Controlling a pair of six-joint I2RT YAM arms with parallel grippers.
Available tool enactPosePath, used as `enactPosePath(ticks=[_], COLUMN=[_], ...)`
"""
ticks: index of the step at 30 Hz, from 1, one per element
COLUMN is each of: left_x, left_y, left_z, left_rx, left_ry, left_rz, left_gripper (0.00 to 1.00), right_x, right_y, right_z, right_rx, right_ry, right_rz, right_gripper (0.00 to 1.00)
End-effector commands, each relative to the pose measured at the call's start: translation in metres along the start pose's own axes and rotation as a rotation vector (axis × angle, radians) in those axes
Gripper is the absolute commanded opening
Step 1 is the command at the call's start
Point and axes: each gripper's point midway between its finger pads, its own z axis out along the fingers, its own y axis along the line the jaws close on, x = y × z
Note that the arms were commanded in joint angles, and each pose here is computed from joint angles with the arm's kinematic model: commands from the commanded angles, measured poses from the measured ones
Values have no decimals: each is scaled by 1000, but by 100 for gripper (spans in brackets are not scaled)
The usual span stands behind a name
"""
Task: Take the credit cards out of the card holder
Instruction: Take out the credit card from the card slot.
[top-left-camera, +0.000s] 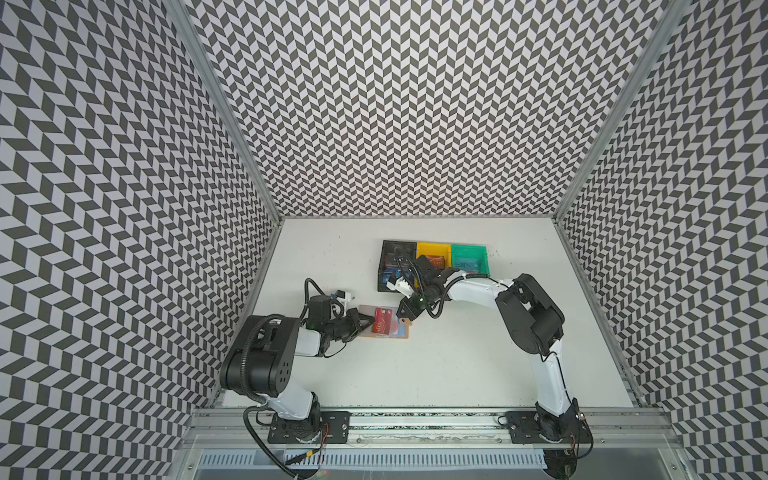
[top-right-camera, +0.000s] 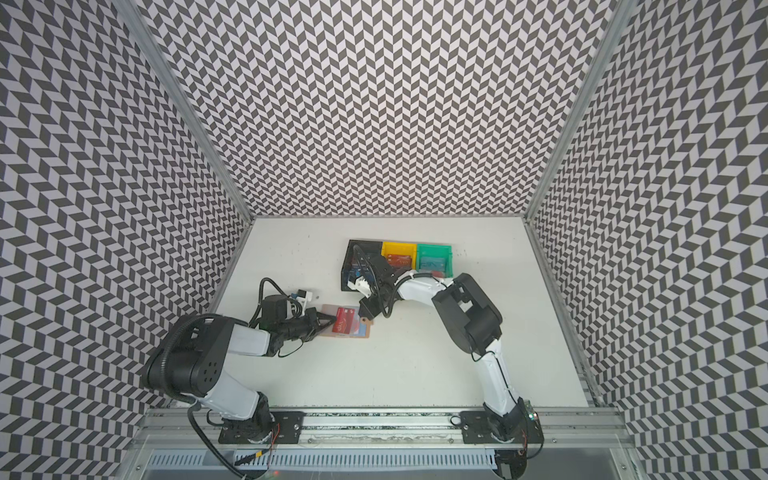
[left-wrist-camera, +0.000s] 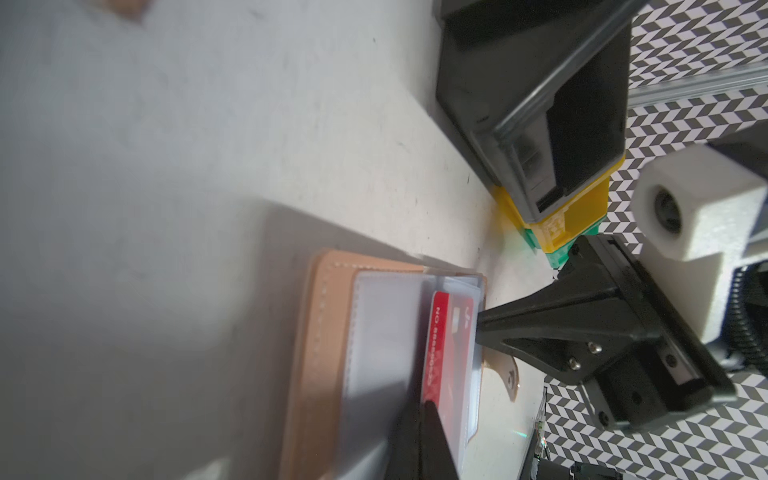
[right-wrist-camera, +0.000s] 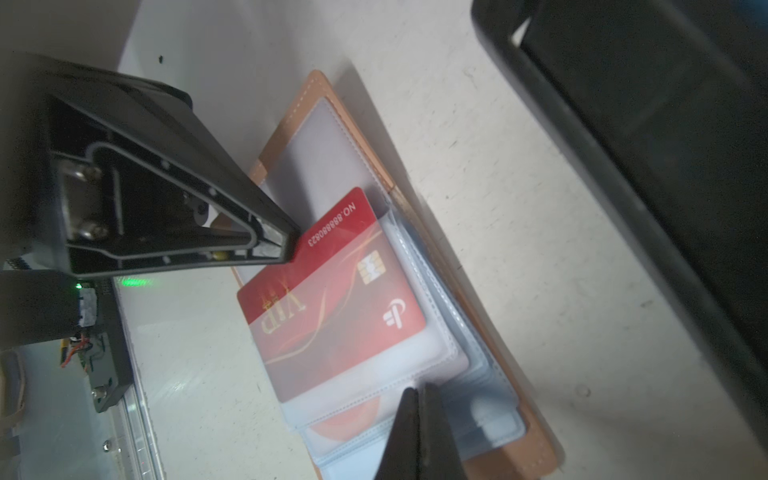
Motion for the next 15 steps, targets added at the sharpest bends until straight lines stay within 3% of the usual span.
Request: enactPosePath(ticks=[1, 15], left_x=[1, -19], left_y=[8, -1], left_z=[-5, -31], left_rx=[-45, -72], left_ry=[-16, -121], left_rz=[-15, -2], left_gripper=[0, 0], right_x=[37, 29], right_y=[-10, -2], right_z=[17, 6], right_rx=[10, -4], right_ry=[110, 88], right_rz=[41, 32], right_gripper=[0, 0])
